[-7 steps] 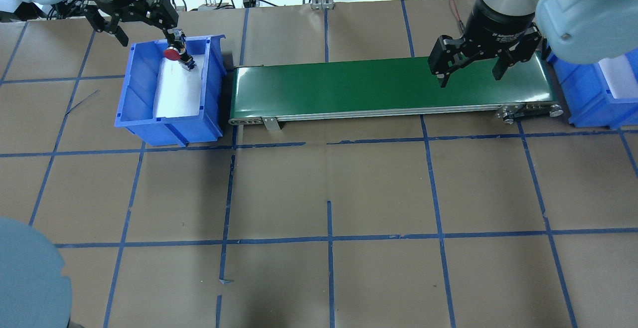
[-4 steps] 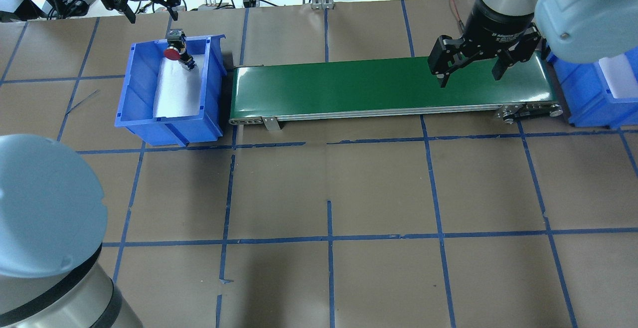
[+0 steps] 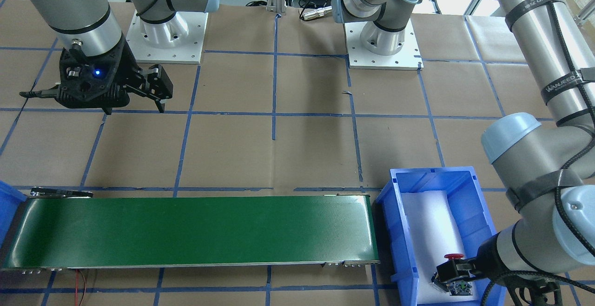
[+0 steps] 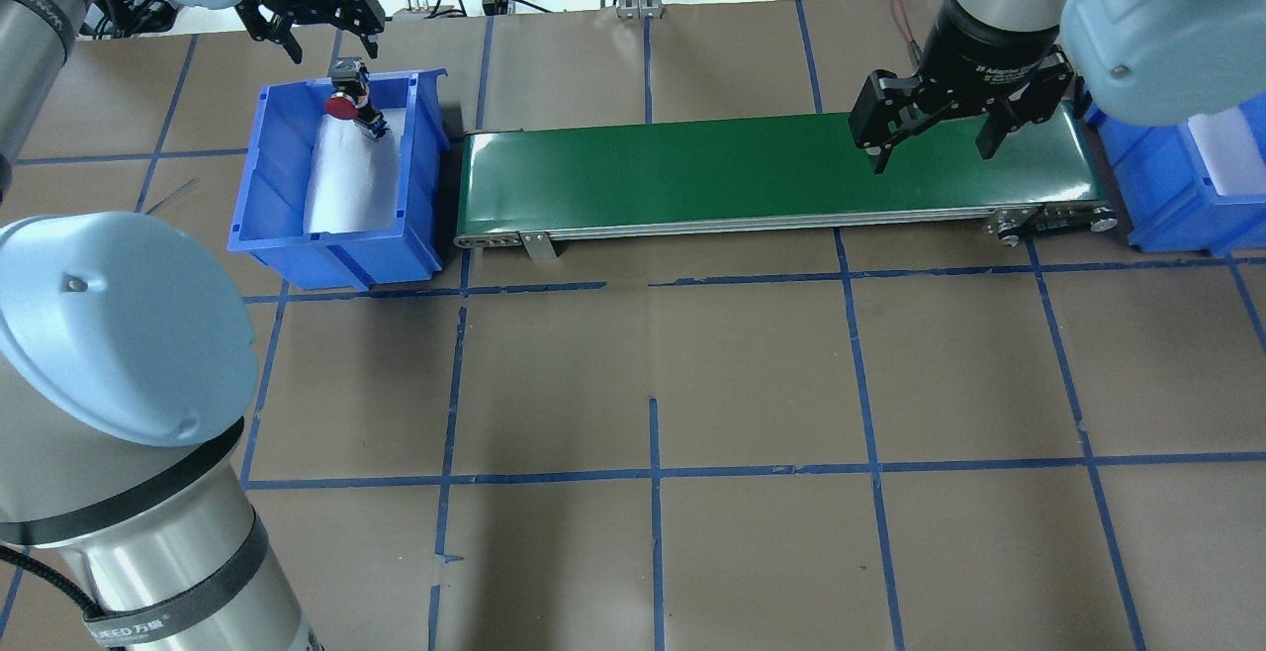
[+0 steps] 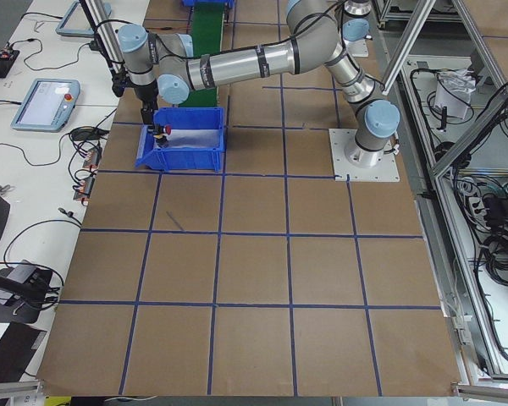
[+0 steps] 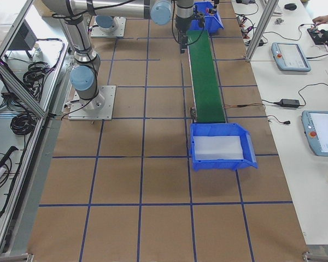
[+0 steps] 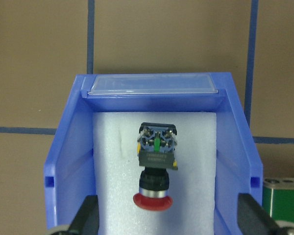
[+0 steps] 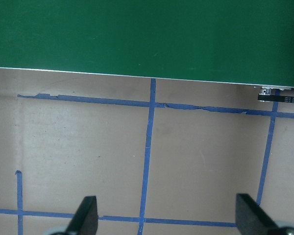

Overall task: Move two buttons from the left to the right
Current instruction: 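Lift the red button up out of the bin with the left gripper, then lower the red button onto the near end of the green belt, open left gripper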

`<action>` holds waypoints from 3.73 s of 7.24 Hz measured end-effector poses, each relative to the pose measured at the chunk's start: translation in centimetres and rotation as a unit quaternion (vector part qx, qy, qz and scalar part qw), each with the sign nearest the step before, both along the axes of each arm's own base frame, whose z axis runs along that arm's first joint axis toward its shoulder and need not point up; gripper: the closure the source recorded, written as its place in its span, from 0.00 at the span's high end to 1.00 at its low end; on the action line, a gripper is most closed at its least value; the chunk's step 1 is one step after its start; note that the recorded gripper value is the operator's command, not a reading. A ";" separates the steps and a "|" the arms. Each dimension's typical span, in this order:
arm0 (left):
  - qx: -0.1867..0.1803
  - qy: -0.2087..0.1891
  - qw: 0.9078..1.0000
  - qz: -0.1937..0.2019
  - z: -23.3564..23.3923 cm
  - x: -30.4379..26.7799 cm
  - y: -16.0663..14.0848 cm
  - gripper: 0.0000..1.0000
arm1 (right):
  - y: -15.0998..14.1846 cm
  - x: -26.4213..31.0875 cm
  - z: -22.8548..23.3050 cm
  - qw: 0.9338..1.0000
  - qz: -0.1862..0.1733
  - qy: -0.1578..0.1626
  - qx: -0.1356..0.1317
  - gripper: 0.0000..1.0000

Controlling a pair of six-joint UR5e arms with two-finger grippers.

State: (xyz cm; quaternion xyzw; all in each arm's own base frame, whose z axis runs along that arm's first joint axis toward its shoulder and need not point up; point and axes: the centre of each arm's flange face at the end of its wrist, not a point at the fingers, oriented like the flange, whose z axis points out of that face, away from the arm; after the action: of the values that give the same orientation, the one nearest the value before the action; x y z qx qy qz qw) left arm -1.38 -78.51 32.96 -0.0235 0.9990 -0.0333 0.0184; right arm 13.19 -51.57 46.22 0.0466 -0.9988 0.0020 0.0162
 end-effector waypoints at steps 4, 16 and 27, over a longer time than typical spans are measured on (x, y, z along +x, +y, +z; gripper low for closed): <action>0.018 0.001 1.000 -0.001 -2.8 0.2 -0.5 0.97 | 0.0 0.0 0.0 1.000 0.000 0.000 0.000 1.00; -0.014 -0.017 0.999 -0.031 0.9 -0.2 -0.5 0.24 | 0.0 0.0 -0.1 1.000 0.000 0.001 0.002 1.00; 0.017 -0.009 0.999 0.026 -1.8 -24.2 5.7 0.20 | 0.0 0.0 -0.2 1.000 0.000 0.001 0.002 1.00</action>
State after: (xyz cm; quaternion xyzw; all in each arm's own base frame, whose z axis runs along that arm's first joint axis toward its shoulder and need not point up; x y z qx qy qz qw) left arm -25.57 -72.84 31.15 -0.0488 0.9983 -0.0164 0.0290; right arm 13.18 -51.60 46.04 0.0468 -0.9988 0.0000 0.0169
